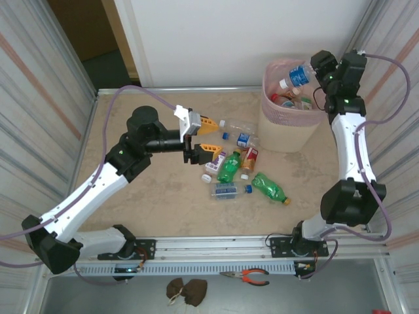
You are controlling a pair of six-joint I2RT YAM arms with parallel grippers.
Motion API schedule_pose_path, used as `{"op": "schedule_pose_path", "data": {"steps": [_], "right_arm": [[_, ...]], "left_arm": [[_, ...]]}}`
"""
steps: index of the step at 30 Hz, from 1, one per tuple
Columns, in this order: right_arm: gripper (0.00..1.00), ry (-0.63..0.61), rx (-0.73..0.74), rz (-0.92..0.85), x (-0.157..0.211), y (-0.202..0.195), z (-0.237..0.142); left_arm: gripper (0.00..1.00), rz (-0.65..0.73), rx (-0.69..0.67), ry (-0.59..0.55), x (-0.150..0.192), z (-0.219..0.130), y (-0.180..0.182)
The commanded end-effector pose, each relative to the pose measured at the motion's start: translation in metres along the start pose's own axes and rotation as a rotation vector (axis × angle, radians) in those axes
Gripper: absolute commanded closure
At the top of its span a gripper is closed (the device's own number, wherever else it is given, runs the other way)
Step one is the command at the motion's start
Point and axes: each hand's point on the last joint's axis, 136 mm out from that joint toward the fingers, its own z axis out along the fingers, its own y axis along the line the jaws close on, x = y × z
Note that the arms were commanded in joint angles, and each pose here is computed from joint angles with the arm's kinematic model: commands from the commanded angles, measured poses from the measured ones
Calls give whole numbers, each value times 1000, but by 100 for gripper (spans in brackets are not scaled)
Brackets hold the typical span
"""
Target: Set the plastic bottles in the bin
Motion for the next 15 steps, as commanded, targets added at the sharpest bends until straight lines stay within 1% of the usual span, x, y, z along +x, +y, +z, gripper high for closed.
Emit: {"op": "schedule_pose_path", "data": {"steps": [1, 3, 6, 8, 9, 15], "right_arm": [[54, -82, 68, 169, -11, -9, 10], [55, -109, 181, 206, -7, -24, 17], [55, -129, 307, 271, 0, -40, 26], [54, -127, 359, 296, 9, -49, 35], [54, -137, 361, 308, 8, -45, 37], [51, -151, 443, 311, 30, -54, 56]], "left_arm": [[27, 16, -15, -12, -3, -4, -2], [27, 9, -13, -9, 0, -3, -1], [27, 0, -16, -3, 4, -2, 1], [27, -5, -20, -2, 6, -2, 3], [28, -8, -21, -3, 6, -1, 4], [28, -30, -15, -1, 10, 2, 6]]}}
